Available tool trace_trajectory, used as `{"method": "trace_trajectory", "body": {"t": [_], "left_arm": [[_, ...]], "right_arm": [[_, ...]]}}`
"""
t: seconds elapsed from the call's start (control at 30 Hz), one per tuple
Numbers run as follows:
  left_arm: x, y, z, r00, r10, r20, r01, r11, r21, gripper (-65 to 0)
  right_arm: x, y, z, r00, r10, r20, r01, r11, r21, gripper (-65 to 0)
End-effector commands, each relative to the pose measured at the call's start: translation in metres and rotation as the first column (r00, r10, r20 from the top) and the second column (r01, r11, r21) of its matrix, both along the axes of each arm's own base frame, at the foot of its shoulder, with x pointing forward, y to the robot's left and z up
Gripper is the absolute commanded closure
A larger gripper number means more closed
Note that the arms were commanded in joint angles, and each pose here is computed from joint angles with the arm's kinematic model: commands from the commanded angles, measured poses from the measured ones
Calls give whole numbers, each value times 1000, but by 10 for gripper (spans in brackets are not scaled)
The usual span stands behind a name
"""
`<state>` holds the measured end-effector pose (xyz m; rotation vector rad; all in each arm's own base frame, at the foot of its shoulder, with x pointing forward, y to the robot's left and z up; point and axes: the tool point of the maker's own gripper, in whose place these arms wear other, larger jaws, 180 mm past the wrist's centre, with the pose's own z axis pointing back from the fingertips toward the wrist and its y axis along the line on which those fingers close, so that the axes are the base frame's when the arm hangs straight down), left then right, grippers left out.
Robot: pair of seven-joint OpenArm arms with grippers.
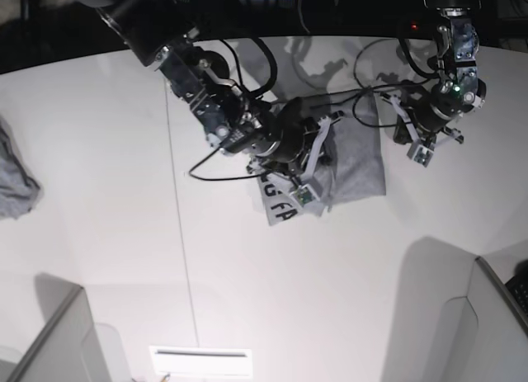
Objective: Fold the T-shirt properly
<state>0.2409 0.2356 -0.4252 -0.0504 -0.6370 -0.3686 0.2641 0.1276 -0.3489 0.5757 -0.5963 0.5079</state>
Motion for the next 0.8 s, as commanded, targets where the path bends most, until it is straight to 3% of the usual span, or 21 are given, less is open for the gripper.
{"method": "trace_trajectory", "body": {"t": [0.0, 0.17, 0.47, 0.77], "left_arm": [[-6, 17, 5, 1000, 20, -8, -20, 999, 44, 0], [-22, 50, 21, 995, 96, 20, -97, 991, 90, 0], [-58, 105, 29, 970, 244, 9, -242, 959, 150, 0], [-58, 107, 31, 969, 248, 18, -248, 957, 150, 0]], "right_arm": [[8, 10, 14, 999, 4, 45, -6, 999, 44, 0], [3, 20, -3, 999, 18, 44, -20, 999, 38, 0], [6, 45, 22, 997, 39, 70, -46, 995, 90, 0], [15, 45, 2, 999, 25, 30, -27, 998, 49, 0]]}}
